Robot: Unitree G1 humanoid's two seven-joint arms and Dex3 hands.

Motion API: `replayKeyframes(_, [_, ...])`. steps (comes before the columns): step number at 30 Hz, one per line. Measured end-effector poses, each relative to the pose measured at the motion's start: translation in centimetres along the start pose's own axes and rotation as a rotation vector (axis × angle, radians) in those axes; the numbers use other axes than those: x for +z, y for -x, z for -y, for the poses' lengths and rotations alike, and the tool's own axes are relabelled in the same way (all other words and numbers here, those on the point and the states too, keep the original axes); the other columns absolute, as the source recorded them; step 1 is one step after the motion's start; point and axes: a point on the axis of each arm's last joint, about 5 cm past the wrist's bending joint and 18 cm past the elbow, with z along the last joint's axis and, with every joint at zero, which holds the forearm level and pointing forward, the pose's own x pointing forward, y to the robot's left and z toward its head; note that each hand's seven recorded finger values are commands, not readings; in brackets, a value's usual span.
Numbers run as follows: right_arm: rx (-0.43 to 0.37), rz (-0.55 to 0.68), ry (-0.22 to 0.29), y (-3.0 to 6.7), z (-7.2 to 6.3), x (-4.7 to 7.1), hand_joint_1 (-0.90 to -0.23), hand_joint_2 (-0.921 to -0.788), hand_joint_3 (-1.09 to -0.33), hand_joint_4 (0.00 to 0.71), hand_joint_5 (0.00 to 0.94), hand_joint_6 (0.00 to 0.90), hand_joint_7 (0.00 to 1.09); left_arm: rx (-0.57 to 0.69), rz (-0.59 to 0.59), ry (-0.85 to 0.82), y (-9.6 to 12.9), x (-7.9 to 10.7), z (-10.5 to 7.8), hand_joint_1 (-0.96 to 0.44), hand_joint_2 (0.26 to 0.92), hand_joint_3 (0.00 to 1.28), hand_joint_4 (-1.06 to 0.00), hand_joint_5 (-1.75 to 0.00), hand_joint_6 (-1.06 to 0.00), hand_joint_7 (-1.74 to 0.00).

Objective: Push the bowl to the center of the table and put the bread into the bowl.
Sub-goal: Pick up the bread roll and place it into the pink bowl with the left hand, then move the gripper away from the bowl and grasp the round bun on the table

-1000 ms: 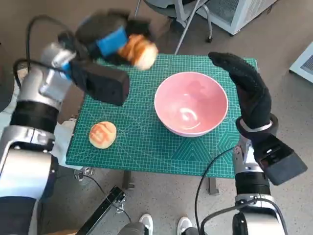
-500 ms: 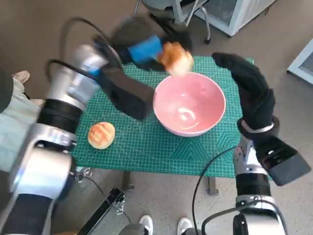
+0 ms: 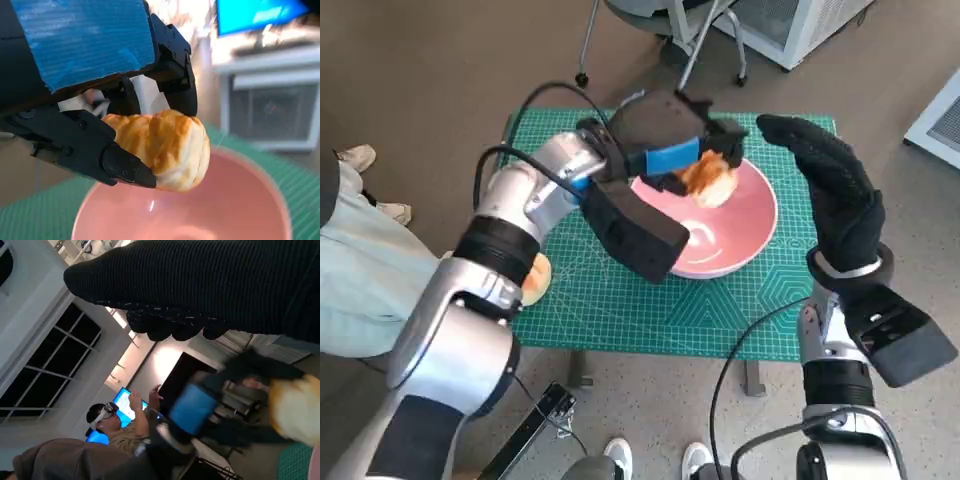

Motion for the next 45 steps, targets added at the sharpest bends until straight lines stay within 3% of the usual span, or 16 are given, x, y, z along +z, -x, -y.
replayKeyframes(2, [-0.002, 0.0, 0.001, 0.03, 0.0, 0.0, -0.58, -0.921, -0.67, 0.352, 0.0, 0.03, 0.86, -0.045, -0.032, 0.014, 0.0, -0.2, 0.4, -0.13, 0.824, 0.03, -0.05, -0.1, -0.03, -0.35])
replayKeyframes(8, [-0.008, 0.0, 0.001, 0.08, 0.1, 0.1, -0.581, -0.921, -0.664, 0.358, 0.004, 0.041, 0.86, -0.13, -0.068, 0.099, 0.6, -0.8, 0.4, -0.22, 0.798, 0.01, -0.01, -0.01, 0.0, -0.29])
replayKeyframes(16, [-0.012, -0.004, -0.002, 0.06, 0.1, 0.2, -0.58, -0.921, -0.663, 0.36, 0.004, 0.052, 0.87, 0.044, 0.045, 0.171, 3.4, -2.2, -1.3, -0.26, 0.802, 0.01, -0.05, -0.02, -0.01, -0.36])
replayKeyframes(23, [-0.015, -0.002, -0.001, 0.08, 0.1, 0.2, -0.583, -0.921, -0.662, 0.367, 0.007, 0.048, 0.88, 0.134, 0.072, 0.17, 8.1, -3.7, -2.4, -0.19, 0.781, 0.0, -0.16, -0.01, -0.22, -0.19])
replayKeyframes(30, [-0.014, 0.003, -0.003, 0.0, 0.0, 0.2, -0.585, -0.921, -0.662, 0.367, 0.007, 0.039, 0.88, 0.145, 0.022, 0.186, 12.9, -4.3, -2.6, -0.16, 0.762, 0.0, -0.23, -0.03, -0.31, -0.17])
replayKeyframes(38, [-0.021, -0.011, -0.012, 0.2, -0.1, 0.0, -0.563, -0.921, -0.665, 0.352, 0.0, 0.035, 0.87, 0.04, -0.128, 0.239, 18.5, -4.9, -0.7, -0.19, 0.758, 0.01, -0.25, -0.01, -0.35, -0.08])
replayKeyframes(45, [-0.024, -0.024, -0.026, 0.4, -0.3, -0.2, -0.558, -0.921, -0.67, 0.344, 0.0, 0.027, 0.87, -0.072, -0.251, 0.321, 20.8, -5.4, 1.8, -0.17, 0.763, 0.01, -0.24, 0.0, -0.36, -0.04])
